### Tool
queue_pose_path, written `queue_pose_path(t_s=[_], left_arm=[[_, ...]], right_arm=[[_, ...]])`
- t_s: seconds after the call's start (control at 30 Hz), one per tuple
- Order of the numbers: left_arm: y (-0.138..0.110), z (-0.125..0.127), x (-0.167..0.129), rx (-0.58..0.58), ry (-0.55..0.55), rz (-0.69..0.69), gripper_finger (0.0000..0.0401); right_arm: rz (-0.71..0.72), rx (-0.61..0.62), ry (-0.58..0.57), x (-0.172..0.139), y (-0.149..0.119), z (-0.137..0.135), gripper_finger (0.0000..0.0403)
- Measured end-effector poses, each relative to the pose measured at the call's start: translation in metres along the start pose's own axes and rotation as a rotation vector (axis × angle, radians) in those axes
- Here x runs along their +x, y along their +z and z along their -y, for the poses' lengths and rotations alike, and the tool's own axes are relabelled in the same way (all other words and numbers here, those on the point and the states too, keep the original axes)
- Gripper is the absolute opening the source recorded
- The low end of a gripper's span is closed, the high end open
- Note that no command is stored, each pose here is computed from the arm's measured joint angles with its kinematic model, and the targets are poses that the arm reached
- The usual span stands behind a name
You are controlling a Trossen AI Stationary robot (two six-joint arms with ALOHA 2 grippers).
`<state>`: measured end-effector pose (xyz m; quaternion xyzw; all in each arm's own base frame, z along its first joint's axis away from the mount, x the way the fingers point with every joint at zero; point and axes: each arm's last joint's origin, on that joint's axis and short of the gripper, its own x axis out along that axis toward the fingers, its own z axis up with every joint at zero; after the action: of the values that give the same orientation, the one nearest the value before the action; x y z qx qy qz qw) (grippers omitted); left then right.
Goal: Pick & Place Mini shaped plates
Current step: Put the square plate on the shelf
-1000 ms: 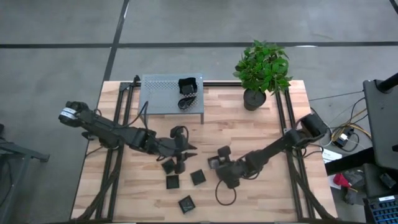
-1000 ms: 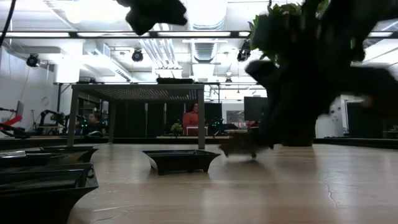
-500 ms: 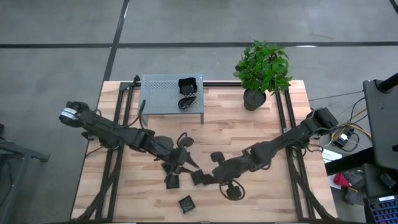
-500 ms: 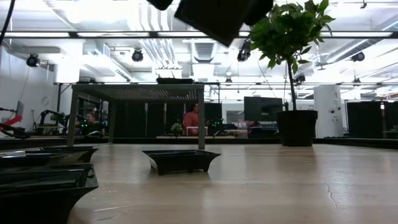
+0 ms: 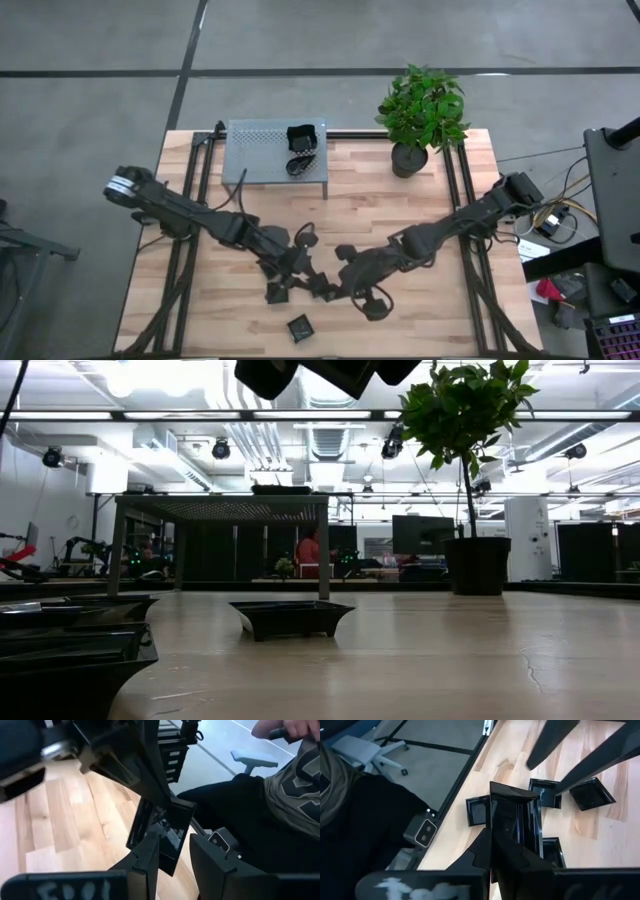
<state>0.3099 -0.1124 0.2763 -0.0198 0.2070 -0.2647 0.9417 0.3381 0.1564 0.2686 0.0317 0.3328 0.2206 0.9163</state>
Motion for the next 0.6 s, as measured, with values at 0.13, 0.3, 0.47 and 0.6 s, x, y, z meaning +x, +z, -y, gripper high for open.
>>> queue_pose_path(t_s=[0.13, 0.3, 0.47, 0.6], left_arm=[[-0.0044, -0.0007, 0.0063, -0.014, -0.016, -0.017, 0.0104], [-0.0065, -0.001, 0.0089, -0.023, -0.02, -0.026, 0.0104], [-0.0064, -0.0012, 0.0089, -0.024, -0.019, -0.026, 0.0101], [-0.0065, -0.0012, 0.0089, -0.024, -0.019, -0.026, 0.009]], right_arm=[[0.005, 0.03, -0.009, -0.0002, 0.0009, 0.0042, 0.0008], [0.005, 0.035, -0.015, -0.0004, 0.0011, 0.0068, 0.0008], [0.006, 0.036, -0.017, -0.0004, 0.0012, 0.0077, 0.0008], [0.016, 0.035, -0.015, -0.0004, 0.002, 0.0074, 0.0008]])
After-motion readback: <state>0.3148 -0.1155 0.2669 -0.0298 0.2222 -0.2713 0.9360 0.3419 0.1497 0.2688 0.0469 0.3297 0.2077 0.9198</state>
